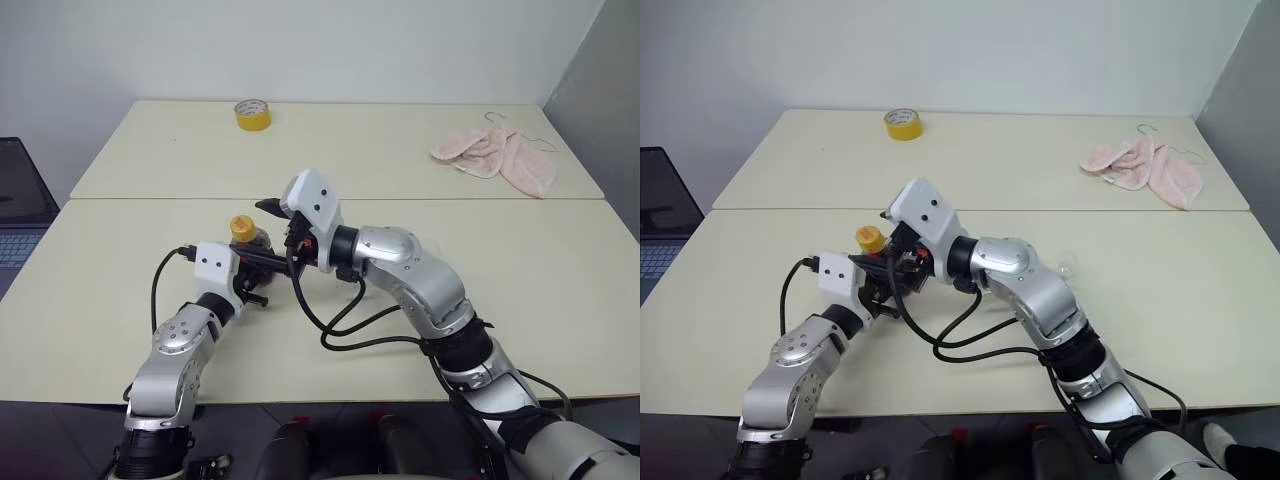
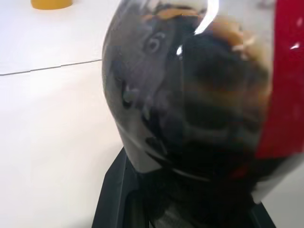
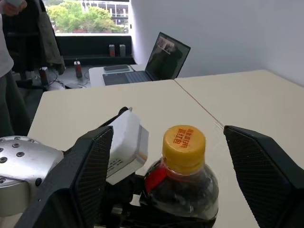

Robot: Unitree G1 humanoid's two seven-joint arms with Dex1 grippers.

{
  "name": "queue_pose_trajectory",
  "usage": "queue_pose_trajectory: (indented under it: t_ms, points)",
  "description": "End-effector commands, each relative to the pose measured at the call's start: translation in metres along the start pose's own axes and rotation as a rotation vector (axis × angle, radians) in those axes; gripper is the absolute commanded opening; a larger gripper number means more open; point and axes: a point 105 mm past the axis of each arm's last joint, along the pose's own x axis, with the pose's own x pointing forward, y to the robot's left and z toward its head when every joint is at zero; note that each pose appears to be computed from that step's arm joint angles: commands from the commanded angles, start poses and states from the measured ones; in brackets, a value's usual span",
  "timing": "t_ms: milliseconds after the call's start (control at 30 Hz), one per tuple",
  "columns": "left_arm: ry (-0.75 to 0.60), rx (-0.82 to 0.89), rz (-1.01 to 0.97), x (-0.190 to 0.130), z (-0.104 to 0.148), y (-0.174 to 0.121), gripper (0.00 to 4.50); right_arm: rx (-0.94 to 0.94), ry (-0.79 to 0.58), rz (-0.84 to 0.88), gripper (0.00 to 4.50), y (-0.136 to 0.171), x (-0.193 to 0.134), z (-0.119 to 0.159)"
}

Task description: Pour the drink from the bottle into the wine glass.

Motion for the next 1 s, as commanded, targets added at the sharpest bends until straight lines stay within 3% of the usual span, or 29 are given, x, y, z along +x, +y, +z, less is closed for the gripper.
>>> queue_pose_trajectory:
  t_ms: [33, 500, 1000]
  points:
    - [-0.058, 0.041, -0.008, -0.001, 0.018, -0.003, 0.79, -0.032, -0.025, -0.045, 3.98, -0.007, 0.005, 0.010]
    - [-0.045, 0.028, -0.044, -0.008, 0.014, -0.010, 0.79, -0.024, -0.053, -0.130, 3.98, -0.027, 0.007, 0.013]
    - [-0.052, 0.012, -0.027, -0.008, 0.018, 0.000, 0.79, -0.091, 0.020, -0.177, 3.98, -0.042, -0.009, -0.006]
